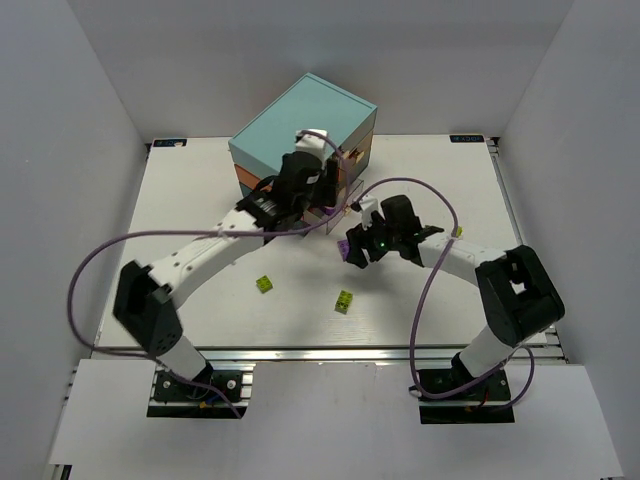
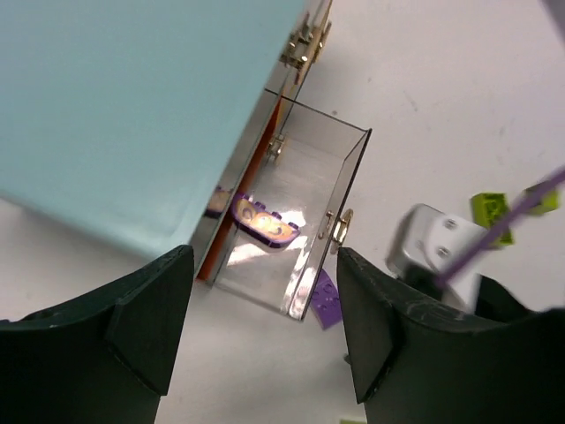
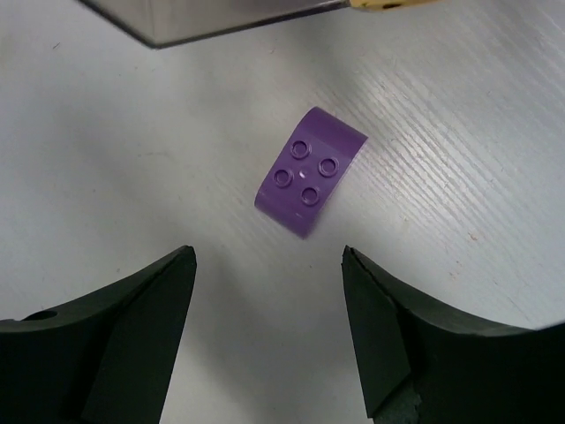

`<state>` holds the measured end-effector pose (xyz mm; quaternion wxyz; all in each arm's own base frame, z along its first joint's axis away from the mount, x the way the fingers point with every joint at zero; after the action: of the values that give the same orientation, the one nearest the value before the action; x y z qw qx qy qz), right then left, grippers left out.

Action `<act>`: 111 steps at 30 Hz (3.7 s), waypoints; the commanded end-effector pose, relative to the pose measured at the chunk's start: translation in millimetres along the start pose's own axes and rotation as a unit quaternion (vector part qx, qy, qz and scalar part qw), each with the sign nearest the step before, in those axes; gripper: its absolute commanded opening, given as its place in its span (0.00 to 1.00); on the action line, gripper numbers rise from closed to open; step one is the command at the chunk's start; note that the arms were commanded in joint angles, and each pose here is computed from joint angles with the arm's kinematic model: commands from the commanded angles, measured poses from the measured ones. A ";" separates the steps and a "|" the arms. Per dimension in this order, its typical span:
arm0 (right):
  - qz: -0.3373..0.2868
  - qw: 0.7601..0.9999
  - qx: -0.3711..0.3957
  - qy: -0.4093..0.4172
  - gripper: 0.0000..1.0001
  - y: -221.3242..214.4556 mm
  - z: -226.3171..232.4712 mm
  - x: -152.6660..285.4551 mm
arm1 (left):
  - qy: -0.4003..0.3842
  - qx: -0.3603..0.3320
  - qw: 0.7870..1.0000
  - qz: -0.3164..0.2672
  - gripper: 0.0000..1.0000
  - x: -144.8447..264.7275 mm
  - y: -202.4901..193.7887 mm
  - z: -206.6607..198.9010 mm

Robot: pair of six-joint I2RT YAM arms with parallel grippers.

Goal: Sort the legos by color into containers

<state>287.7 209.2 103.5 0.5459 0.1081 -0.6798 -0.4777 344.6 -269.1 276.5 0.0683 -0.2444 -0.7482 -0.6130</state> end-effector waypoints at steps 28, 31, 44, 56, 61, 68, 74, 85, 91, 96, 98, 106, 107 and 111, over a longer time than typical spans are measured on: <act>-0.100 0.989 0.024 -0.108 0.03 41.8 16.2 23.8 | 0.060 0.234 0.969 -0.049 0.82 166.9 -43.6 96.0; -0.199 0.972 0.120 -0.031 0.00 74.1 39.4 57.7 | 0.059 0.241 0.968 -0.045 0.81 167.5 -51.8 98.9; -0.314 0.944 0.102 -0.029 0.00 194.5 8.9 23.6 | 0.058 0.264 0.963 -0.029 0.81 176.6 -73.6 108.6; -0.343 0.931 0.109 -0.055 0.03 191.7 -4.7 9.1 | 0.054 0.293 0.954 -0.026 0.81 186.6 -86.7 116.6; -0.338 0.934 0.104 -0.059 0.15 178.1 -9.1 -6.9 | 0.056 0.289 0.955 -0.020 0.82 184.1 -86.9 114.8; -0.321 0.939 0.113 -0.057 0.49 166.4 -12.4 -15.1 | 0.052 0.293 0.955 -0.012 0.82 180.5 -91.6 112.7; -0.326 0.936 0.120 -0.060 0.65 166.0 -14.3 -1.9 | 0.050 0.296 0.954 -0.003 0.82 176.2 -99.7 112.0; -0.343 0.924 0.161 -0.040 0.00 161.7 -3.7 63.3 | 0.056 0.298 0.953 0.011 0.71 169.4 -112.9 113.1; -0.225 0.968 0.084 -0.074 0.00 109.8 -23.5 54.2 | 0.059 0.307 0.950 0.021 0.50 165.6 -123.4 115.3; -0.137 0.983 0.022 -0.120 0.00 79.1 -42.6 33.7 | 0.058 0.307 0.950 0.027 0.52 165.3 -125.3 114.9; -0.125 0.984 0.016 -0.125 0.00 76.3 -49.5 24.7 | 0.061 0.305 0.950 0.028 0.54 166.0 -125.6 115.6; -0.112 0.988 0.021 -0.109 0.00 74.0 -61.8 -6.8 | 0.063 0.313 0.947 0.024 0.58 169.5 -127.5 118.8; -0.121 0.987 0.026 -0.098 0.00 80.0 -60.3 -8.8 | 0.063 0.315 0.947 0.024 0.58 169.6 -128.1 119.0; -0.133 0.988 0.026 -0.079 0.00 89.4 -64.8 -23.6 | 0.061 0.316 0.946 0.027 0.66 169.4 -130.3 118.9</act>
<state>365.2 221.9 132.5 0.4425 0.1259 -0.7161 -0.5249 163.1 -125.7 202.7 0.2013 -0.1919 -0.8897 -0.3622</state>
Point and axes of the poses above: each gripper's point midway between its finger pads, its own x axis back along the fingers, its own z axis along the line the jaws close on, y = z × x, the point moved 6 cm from there along x, back along the fingers, and after that the axes turned 10 degrees about x, right-handed, at the moved point
